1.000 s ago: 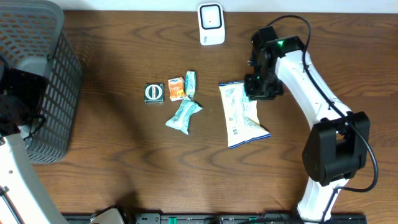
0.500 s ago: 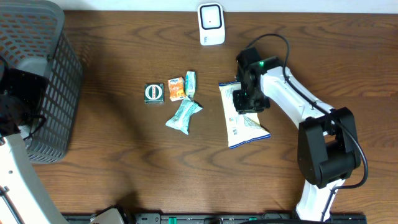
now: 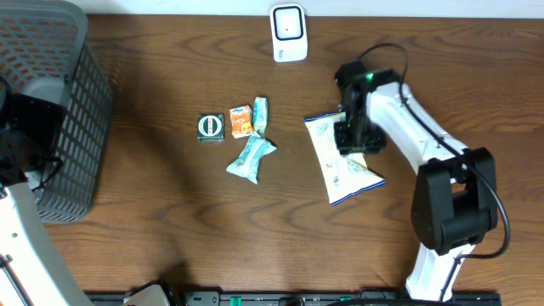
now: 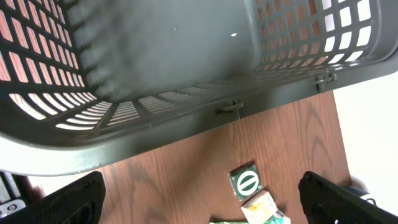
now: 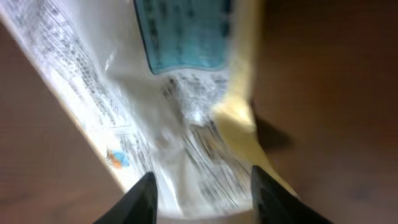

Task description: Scan the item barcode

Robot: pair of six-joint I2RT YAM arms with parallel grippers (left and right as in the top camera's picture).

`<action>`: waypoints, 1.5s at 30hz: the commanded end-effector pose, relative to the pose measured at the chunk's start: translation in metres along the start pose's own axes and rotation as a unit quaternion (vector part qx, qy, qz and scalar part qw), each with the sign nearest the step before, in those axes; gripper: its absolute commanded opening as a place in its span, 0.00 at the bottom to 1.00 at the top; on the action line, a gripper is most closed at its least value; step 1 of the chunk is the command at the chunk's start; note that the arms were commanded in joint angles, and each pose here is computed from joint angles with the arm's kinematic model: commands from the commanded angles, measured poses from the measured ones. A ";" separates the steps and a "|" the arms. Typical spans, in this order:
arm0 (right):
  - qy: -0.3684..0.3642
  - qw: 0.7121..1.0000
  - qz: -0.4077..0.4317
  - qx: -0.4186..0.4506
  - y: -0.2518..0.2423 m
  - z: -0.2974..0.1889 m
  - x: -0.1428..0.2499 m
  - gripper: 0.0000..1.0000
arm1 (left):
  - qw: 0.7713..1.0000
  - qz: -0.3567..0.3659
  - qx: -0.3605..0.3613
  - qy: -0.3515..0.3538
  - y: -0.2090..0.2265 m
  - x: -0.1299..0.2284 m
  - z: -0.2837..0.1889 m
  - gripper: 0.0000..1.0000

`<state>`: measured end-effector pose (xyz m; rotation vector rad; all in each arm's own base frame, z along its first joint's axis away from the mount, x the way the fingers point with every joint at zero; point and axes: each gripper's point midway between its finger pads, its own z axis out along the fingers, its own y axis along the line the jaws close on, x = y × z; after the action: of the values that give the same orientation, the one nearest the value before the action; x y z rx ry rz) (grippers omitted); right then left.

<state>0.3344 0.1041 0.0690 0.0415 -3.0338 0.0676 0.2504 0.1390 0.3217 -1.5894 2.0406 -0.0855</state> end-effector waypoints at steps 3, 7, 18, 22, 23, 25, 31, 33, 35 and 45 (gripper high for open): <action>0.021 1.000 -0.003 0.020 -0.008 -0.024 0.011 0.38 | 1.000 -0.003 -0.003 -0.003 0.002 -0.002 -0.001 0.98; 0.063 0.997 -0.008 0.034 -0.011 -0.009 0.033 0.36 | 1.000 -0.003 -0.003 -0.003 0.002 -0.002 -0.001 0.98; 0.078 0.992 -0.023 -0.093 0.042 0.050 0.047 0.36 | 1.000 -0.003 -0.003 -0.003 0.002 -0.002 -0.001 0.98; 0.073 0.986 -0.037 -0.148 0.070 0.043 0.046 0.36 | 1.000 -0.002 -0.003 -0.003 0.002 -0.002 -0.001 0.98; 0.068 0.986 -0.038 -0.146 0.070 0.042 0.043 0.37 | 1.000 -0.003 -0.003 -0.003 0.002 -0.002 -0.001 0.98; 0.061 0.989 -0.038 -0.128 0.064 0.037 0.039 0.38 | 1.000 -0.002 -0.003 -0.003 0.002 -0.002 -0.001 0.98; 0.063 0.995 -0.025 -0.078 0.040 0.014 0.034 0.40 | 1.000 -0.003 -0.003 -0.003 0.002 -0.002 -0.001 0.98; 0.059 0.996 -0.023 -0.057 0.030 0.009 0.031 0.41 | 1.000 -0.003 -0.003 -0.003 0.002 -0.002 -0.001 0.98; 0.049 0.998 -0.022 -0.034 0.022 0.008 0.027 0.43 | 1.000 -0.002 -0.003 -0.003 0.002 -0.002 -0.001 0.98; -0.003 0.999 -0.008 -0.039 0.015 0.009 -0.002 0.48 | 1.000 -0.002 -0.003 -0.003 0.002 -0.002 -0.001 0.97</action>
<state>0.3239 0.1270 0.0557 0.0750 -3.0044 -0.0729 0.2504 0.1391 0.3217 -1.5895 2.0405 -0.0850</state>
